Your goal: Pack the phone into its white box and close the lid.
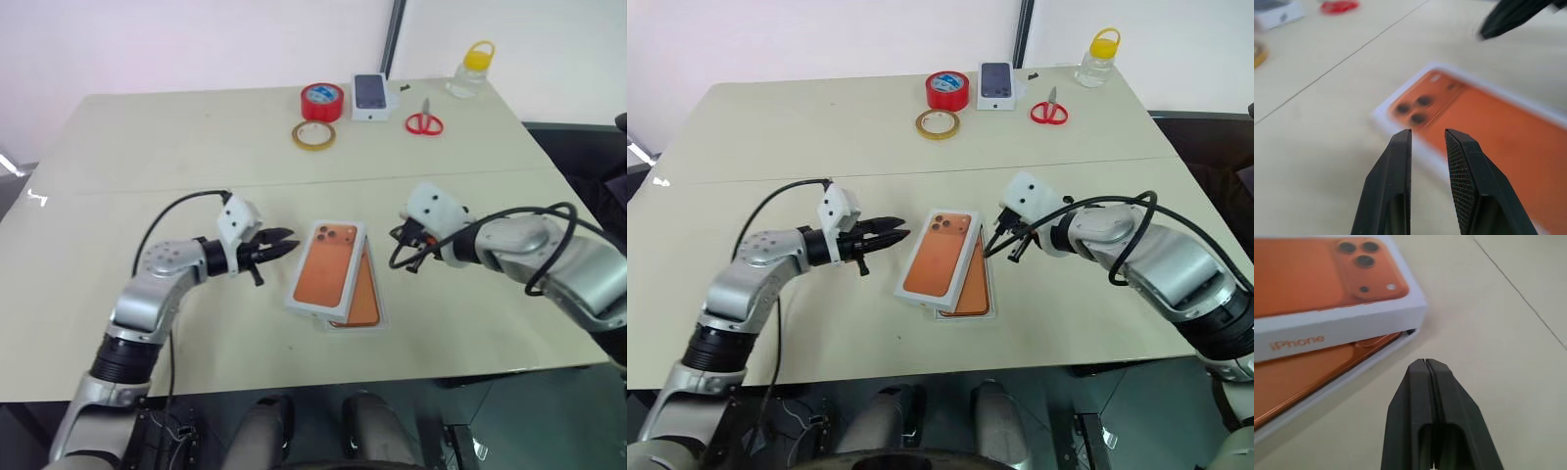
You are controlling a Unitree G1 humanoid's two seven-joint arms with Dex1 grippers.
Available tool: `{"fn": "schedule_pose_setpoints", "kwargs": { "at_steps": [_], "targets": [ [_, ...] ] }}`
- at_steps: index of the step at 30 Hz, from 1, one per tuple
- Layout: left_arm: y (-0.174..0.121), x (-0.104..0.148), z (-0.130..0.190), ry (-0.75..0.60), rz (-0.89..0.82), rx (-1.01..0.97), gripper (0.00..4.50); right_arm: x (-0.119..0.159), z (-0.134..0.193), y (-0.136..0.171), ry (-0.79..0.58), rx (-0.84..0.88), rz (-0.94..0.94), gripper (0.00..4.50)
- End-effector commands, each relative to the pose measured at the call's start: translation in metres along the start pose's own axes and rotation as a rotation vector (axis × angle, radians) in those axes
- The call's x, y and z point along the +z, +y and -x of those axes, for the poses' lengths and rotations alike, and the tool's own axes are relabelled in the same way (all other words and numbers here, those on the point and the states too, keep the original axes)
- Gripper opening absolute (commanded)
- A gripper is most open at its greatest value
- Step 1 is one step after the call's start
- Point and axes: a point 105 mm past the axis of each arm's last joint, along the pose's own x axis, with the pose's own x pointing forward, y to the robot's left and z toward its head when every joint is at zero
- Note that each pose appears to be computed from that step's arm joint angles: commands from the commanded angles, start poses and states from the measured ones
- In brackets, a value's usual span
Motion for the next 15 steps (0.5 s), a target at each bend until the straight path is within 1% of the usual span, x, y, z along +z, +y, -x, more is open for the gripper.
{"fn": "schedule_pose_setpoints", "kwargs": {
  "at_steps": [1,2,4,9,13,15],
  "targets": [
    [0.016,-0.013,-0.002,0.120,0.000,0.075,1.12,0.005,-0.002,0.006,-0.007,0.015,0.093,0.05],
    [0.016,-0.021,-0.004,0.172,-0.013,0.074,1.12,0.005,-0.004,0.009,-0.003,0.023,0.104,0.05],
    [0.010,-0.027,-0.010,0.210,-0.044,0.037,1.12,0.005,-0.006,0.012,-0.002,0.035,0.112,0.05],
    [-0.007,-0.027,-0.024,0.205,-0.081,-0.064,1.12,0.006,-0.009,0.017,-0.001,0.052,0.130,0.05],
    [-0.023,-0.016,-0.037,0.167,-0.075,-0.155,1.12,0.005,-0.009,0.020,0.002,0.057,0.143,0.05],
    [-0.029,-0.015,-0.039,0.168,-0.079,-0.193,1.12,0.006,-0.009,0.021,0.000,0.063,0.145,0.05]
  ]
}}
